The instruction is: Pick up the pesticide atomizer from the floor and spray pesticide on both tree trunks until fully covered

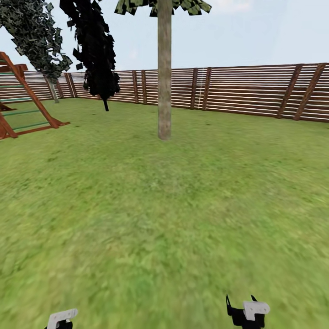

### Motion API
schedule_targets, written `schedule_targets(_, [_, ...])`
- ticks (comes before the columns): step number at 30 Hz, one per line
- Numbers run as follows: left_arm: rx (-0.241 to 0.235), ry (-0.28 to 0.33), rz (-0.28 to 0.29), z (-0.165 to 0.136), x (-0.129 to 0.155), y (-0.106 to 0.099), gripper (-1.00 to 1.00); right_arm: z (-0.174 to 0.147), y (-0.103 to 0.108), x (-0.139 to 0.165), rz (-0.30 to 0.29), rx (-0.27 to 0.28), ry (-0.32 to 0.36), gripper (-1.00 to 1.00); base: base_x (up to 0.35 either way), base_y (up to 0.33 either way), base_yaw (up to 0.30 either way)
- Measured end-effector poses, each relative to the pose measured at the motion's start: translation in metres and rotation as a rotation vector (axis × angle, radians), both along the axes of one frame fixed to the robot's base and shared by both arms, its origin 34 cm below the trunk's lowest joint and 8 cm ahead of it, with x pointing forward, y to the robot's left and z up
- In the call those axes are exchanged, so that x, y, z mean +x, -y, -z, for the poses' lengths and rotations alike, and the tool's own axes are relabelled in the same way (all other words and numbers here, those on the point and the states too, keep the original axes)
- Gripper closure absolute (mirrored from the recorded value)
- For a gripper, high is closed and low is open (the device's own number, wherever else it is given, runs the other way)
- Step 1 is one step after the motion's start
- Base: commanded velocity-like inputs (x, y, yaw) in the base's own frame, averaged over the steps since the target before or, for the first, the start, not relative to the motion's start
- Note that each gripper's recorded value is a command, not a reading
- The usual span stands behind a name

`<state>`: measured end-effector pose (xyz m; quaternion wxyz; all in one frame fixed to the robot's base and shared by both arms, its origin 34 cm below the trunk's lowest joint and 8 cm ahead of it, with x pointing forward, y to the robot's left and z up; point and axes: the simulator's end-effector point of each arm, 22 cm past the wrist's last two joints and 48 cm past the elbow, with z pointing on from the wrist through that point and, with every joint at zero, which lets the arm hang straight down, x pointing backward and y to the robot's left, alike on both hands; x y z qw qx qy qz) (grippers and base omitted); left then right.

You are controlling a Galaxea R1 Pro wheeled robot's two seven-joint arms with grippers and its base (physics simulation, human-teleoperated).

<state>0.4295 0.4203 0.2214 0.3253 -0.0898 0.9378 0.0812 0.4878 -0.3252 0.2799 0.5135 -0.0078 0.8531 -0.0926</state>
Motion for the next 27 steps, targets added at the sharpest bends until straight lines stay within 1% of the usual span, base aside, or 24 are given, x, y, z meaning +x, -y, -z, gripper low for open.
schedule_targets(27, [0.001,0.0,0.0,-0.0002,0.0,-0.0008,1.0,-0.0001,0.0004,0.0,0.001,-0.001,0.0,-1.0,0.34,0.0,0.0])
